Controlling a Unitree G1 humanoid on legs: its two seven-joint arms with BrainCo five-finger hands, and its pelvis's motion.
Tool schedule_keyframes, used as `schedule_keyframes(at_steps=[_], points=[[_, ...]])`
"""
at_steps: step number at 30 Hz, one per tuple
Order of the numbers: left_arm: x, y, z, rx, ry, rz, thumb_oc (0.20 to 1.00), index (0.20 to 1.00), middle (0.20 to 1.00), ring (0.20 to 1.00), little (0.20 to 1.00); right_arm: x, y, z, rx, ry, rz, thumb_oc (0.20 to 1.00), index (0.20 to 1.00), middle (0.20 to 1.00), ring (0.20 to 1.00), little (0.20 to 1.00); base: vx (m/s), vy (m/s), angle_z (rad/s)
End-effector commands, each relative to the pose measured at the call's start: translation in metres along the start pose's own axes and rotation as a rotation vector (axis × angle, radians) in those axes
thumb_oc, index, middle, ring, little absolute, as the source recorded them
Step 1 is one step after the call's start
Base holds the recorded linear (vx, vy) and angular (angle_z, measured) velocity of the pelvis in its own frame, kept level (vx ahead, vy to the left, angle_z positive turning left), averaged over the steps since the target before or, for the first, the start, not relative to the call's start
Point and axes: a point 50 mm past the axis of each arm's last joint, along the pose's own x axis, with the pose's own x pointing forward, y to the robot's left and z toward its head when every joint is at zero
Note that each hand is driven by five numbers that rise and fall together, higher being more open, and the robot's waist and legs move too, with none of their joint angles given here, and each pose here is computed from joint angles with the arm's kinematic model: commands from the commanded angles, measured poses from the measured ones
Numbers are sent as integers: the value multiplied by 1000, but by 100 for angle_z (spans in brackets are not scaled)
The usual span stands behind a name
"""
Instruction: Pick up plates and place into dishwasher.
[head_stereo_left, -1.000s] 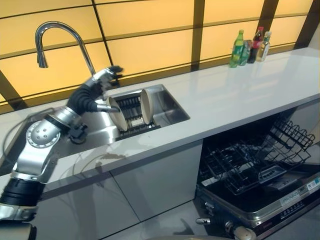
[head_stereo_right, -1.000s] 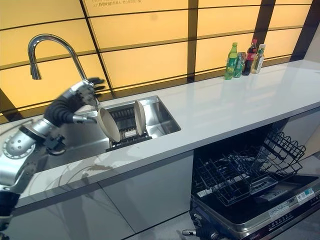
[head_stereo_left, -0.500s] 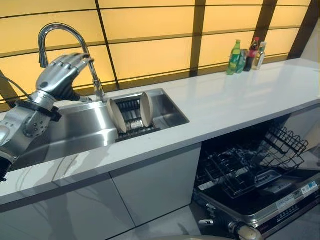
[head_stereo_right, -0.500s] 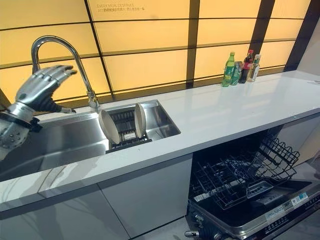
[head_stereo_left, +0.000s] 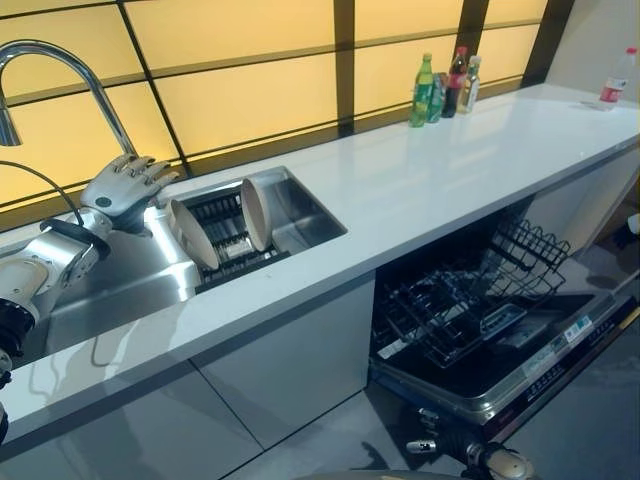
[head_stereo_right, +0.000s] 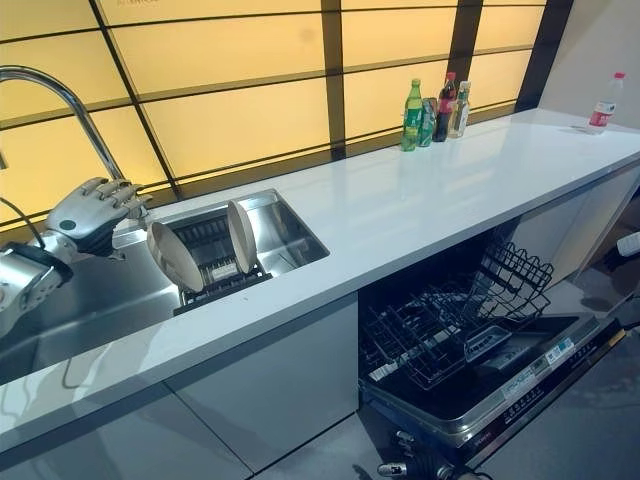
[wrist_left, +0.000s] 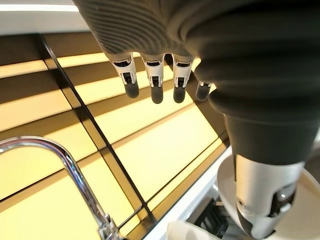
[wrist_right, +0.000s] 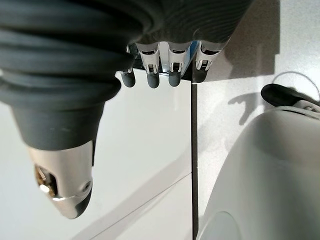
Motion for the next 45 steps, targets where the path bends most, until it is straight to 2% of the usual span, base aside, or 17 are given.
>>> schedule_keyframes(at_steps=[1, 8, 25, 30, 38, 45], points=[[15, 37, -36, 77, 148, 129, 1000, 1000, 1000, 1000, 1000, 5, -12, 44, -73, -156, 13, 1000, 1000, 1000, 1000, 1000, -12, 37, -1], [20, 40, -35, 130, 142, 135, 1000, 1000, 1000, 1000, 1000, 6, -22, 58, -63, -198, -23, 1000, 1000, 1000, 1000, 1000, -80, 35, -1], [43, 76, -45, 302, 151, 123, 1000, 1000, 1000, 1000, 1000, 9, -40, 85, 14, -303, -115, 1000, 1000, 1000, 1000, 1000, -71, 11, -2], [48, 71, -49, 345, 195, -28, 1000, 1000, 1000, 1000, 1000, 10, -44, 92, 55, -338, -143, 1000, 1000, 1000, 1000, 1000, -68, -9, 0], [41, 37, -49, 288, 262, -367, 1000, 1000, 1000, 1000, 1000, 10, -47, 94, 76, -346, -162, 1000, 1000, 1000, 1000, 1000, -10, -3, 0], [42, 38, -50, 282, 303, -478, 1000, 1000, 1000, 1000, 1000, 12, -46, 92, 80, -327, -154, 1000, 1000, 1000, 1000, 1000, 0, 0, 0]])
